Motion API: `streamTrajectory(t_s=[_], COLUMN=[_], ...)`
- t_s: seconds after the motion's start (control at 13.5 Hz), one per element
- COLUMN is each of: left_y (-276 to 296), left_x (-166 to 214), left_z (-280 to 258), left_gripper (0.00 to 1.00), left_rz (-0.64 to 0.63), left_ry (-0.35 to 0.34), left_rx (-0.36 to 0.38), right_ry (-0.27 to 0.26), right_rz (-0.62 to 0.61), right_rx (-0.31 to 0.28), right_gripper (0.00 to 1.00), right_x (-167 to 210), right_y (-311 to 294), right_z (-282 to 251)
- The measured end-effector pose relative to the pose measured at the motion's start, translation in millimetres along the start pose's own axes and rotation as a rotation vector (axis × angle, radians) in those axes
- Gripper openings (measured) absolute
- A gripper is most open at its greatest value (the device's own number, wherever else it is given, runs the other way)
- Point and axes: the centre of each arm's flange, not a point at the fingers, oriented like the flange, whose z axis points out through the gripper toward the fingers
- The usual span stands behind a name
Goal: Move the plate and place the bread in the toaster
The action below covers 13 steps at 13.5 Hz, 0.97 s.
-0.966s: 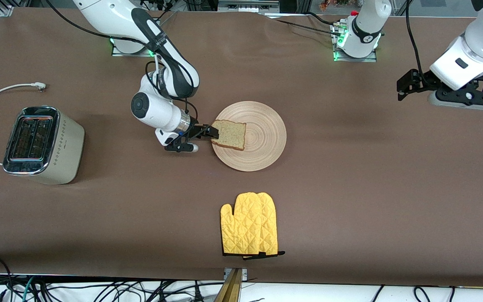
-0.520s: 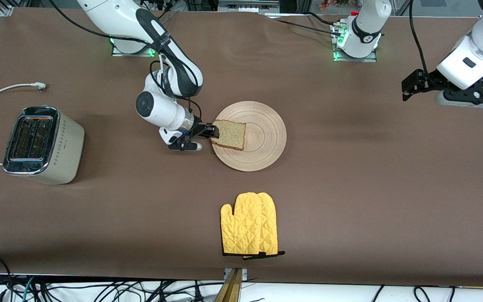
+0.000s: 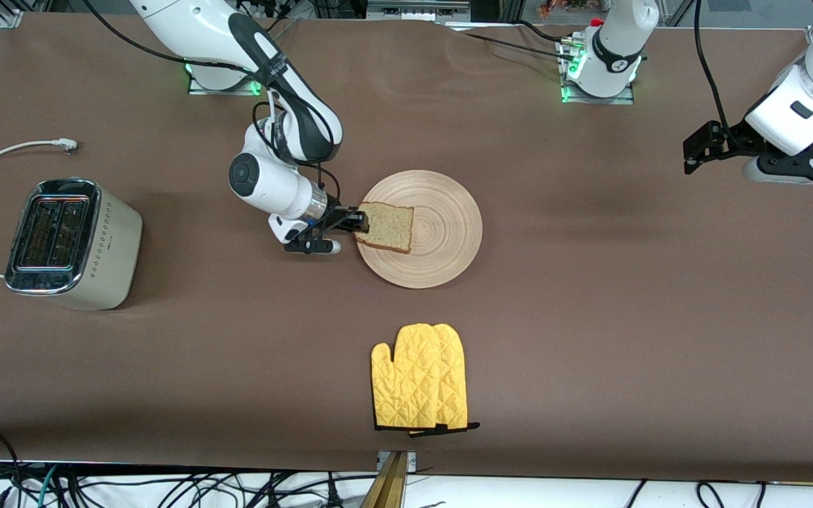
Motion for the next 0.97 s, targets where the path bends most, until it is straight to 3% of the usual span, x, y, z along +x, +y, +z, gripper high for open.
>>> streamTrajectory(t_s=[0.37,0.45,0.52,0.67,0.97], left_y=[3,3,3,4,5], left_x=[2,2,2,2,2], left_z=[0,0,0,0,1], left_gripper=[1.00,1.00,1.00,1.00,1.00], left_rz=[0.005,0.006,0.006,0.008,0.008], left_ry=[0.001,0.001,0.000,0.001,-0.001], left_rx=[0.000,0.000,0.000,0.000,0.000], right_ry=[-0.001,-0.004,-0.006,-0.009,-0.048], right_rz=[-0.005,-0.007,-0.009,-0.010,-0.002], right_rx=[0.007,0.010,0.012,0.014,0.010], right_gripper=[0.27,0.19,0.19,0.09,0.07], right_x=[2,2,2,2,15], right_y=[-5,-7,-8,-10,-5], right_z=[-8,-12,-15,-18,-45])
